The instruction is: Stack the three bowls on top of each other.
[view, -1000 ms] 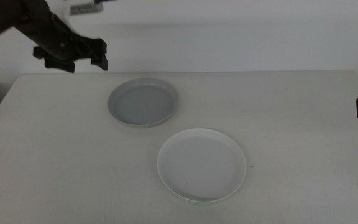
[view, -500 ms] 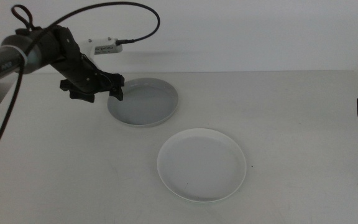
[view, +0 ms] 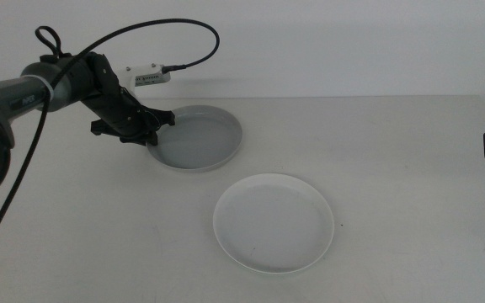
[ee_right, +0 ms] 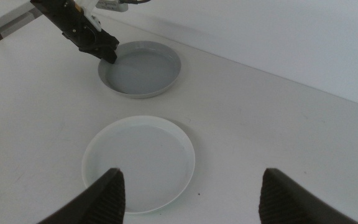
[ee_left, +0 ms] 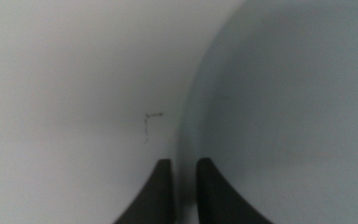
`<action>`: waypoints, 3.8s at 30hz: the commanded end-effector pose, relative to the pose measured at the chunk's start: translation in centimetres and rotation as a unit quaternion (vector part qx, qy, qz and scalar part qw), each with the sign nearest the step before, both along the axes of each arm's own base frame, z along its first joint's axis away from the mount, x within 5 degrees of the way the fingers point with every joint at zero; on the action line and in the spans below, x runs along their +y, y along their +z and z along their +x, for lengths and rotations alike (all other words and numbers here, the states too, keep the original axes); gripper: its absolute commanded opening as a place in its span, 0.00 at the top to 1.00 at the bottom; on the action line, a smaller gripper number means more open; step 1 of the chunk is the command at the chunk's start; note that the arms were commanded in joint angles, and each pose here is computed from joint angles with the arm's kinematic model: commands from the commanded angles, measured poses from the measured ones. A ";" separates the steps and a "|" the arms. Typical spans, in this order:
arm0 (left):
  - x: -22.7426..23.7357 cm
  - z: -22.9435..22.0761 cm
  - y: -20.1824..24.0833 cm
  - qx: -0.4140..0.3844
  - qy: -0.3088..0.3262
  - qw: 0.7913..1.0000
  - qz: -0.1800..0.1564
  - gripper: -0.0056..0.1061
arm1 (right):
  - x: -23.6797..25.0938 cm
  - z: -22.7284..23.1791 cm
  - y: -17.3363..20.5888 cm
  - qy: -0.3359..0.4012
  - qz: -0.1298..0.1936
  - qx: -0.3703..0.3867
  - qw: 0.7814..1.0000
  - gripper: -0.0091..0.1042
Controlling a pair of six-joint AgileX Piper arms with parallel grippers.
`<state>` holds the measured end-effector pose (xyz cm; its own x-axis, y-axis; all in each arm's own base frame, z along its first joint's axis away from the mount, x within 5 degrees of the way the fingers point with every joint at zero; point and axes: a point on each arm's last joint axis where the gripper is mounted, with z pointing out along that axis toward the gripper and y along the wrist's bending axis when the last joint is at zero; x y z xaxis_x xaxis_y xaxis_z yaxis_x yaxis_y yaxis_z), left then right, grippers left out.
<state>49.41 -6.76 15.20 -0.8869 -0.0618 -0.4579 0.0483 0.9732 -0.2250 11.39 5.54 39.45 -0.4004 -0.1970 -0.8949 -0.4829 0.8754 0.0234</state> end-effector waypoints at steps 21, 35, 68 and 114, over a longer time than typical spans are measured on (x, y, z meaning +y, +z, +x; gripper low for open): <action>-4.3 -13.1 16.4 -0.158 -0.069 0.985 -0.030 0.95 | -0.2 0.2 1.4 -0.009 0.013 -0.047 0.999 0.44; -10.8 -19.1 8.8 -0.132 -0.107 0.984 -0.057 0.95 | -0.2 0.2 1.4 -0.009 0.013 -0.047 0.999 0.44; -4.5 -24.7 21.4 -0.302 -0.129 0.944 -0.030 0.07 | -0.2 0.2 1.4 -0.009 0.013 -0.047 0.999 0.44; 5.1 -42.0 16.9 -0.445 -0.017 0.895 0.032 0.07 | -4.3 -5.3 -6.0 -0.149 0.027 -0.119 0.981 0.44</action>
